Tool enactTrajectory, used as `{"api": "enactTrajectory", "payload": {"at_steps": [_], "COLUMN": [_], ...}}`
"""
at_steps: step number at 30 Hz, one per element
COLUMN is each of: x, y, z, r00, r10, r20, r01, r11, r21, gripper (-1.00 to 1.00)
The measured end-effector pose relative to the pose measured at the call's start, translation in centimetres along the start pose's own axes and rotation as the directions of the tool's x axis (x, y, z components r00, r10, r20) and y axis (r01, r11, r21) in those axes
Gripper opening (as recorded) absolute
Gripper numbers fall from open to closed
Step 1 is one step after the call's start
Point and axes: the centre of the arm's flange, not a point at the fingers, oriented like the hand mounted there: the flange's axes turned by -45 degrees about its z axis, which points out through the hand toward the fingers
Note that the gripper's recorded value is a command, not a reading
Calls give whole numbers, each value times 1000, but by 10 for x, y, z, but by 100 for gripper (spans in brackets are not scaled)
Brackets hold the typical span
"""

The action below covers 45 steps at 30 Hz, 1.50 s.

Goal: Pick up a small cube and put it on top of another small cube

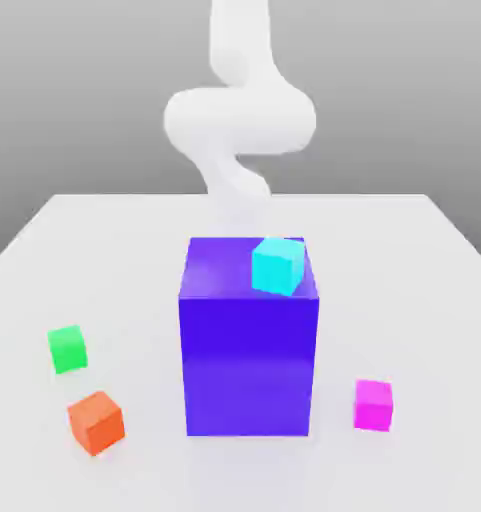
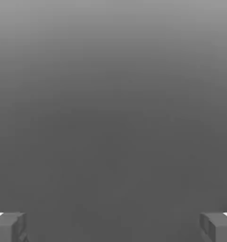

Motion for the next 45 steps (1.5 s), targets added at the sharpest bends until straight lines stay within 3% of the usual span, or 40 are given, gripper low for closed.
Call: {"api": "enactTrajectory", "payload": {"at_steps": [5,11,16,22,27,28,35,41,45], "x": [-34,-112,-201,-312,-350,-357,-358,-324,-248], "y": [-46,-110,-155,-186,-187,-187,-187,-185,-147], "z": [120,231,296,341,378,385,386,346,340], "r00": [952,784,563,263,241,241,240,240,412], "r10": [-272,-579,-793,-948,-955,-955,-955,-955,-891], "r20": [138,223,231,179,175,175,176,176,188], "r01": [252,498,641,714,715,714,713,713,700], "r11": [957,801,596,316,297,297,297,297,442], "r21": [145,332,483,624,633,634,635,635,561], "gripper": [0,0,0,0,0,-100,-100,-100,-100]}}
